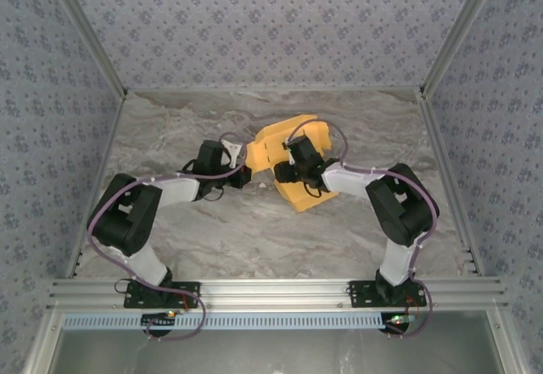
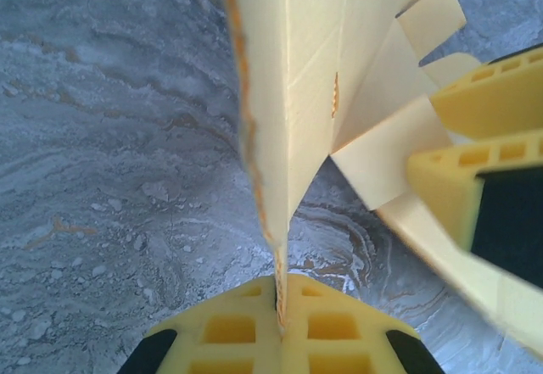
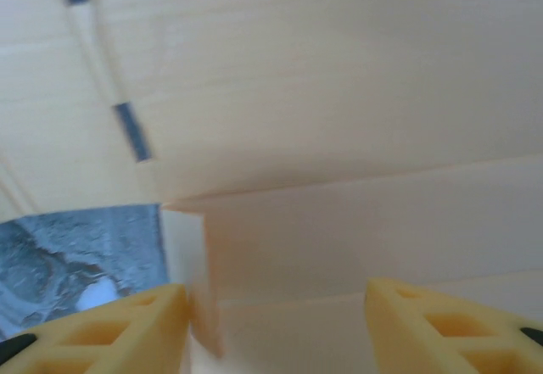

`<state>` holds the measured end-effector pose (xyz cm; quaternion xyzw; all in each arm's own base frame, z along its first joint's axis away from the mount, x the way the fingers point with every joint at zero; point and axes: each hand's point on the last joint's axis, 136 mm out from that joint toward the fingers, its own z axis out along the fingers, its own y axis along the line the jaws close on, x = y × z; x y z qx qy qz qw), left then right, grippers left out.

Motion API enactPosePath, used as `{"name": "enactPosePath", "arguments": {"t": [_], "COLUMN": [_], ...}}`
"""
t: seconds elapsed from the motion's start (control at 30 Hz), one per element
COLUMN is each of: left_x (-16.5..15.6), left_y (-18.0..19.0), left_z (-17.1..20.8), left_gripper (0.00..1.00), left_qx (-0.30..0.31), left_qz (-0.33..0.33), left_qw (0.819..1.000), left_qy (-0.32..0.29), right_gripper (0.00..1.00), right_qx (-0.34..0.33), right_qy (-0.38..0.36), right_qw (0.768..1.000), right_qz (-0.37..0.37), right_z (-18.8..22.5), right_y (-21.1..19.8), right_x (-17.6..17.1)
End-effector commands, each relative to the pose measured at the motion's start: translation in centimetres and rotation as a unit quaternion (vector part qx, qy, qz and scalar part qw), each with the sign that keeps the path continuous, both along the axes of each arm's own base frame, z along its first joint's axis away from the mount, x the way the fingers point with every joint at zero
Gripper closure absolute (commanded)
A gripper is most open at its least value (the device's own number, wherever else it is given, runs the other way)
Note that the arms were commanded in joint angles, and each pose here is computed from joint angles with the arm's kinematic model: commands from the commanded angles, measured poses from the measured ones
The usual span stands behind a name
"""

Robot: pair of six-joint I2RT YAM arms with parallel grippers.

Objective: Fold the paper box

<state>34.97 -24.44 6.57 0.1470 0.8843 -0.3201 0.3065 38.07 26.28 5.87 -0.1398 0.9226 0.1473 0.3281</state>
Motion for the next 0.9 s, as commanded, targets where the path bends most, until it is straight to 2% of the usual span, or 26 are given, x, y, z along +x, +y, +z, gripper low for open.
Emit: {"name": "enactPosePath", "arguments": {"t": [0.0,0.07,0.13,0.23,0.3,0.43,0.53,0.63,0.87], "left_x": [0.9,0.8,0.8,0.7,0.6,0.5,0.2,-0.1,-0.6], "left_y": [-0.3,-0.5,-0.6,-0.9,-1.0,-1.0,-1.1,-1.3,-1.8], "left_z": [0.4,0.2,0.3,0.6,0.7,0.6,0.3,0.2,-0.2], "left_gripper": [1.0,1.0,1.0,1.0,1.0,1.0,1.0,1.0,1.0], "left_qx": [-0.001,0.003,0.01,0.013,0.016,0.019,0.024,0.033,0.044], "left_qz": [-0.008,-0.013,-0.014,-0.013,-0.013,-0.01,-0.013,-0.018,-0.023], "left_qw": [1.0,1.0,0.999,0.999,0.999,0.998,0.998,0.997,0.996], "left_qy": [-0.015,-0.02,-0.029,-0.04,-0.047,-0.053,-0.054,-0.061,-0.073], "right_gripper": [0.42,0.4,0.32,0.27,0.24,0.2,0.17,0.17,0.19], "right_qx": [0.016,0.041,0.081,0.172,0.232,0.337,0.405,0.474,0.508], "right_qy": [0.022,0.031,0.034,0.034,0.026,0.036,0.075,0.081,0.101], "right_qw": [0.999,0.998,0.994,0.974,0.952,0.892,0.838,0.786,0.729], "right_qz": [-0.031,-0.043,-0.066,-0.144,-0.199,-0.298,-0.358,-0.388,-0.447], "right_z": [-0.3,0.1,1.6,5.0,7.4,10.7,11.7,13.1,12.3], "right_y": [-0.8,-0.5,-0.4,-0.7,-1.1,-2.0,-2.1,-1.5,-1.8], "right_x": [0.0,-0.2,-0.3,-0.4,-0.7,-0.7,-0.2,1.1,4.6]}}
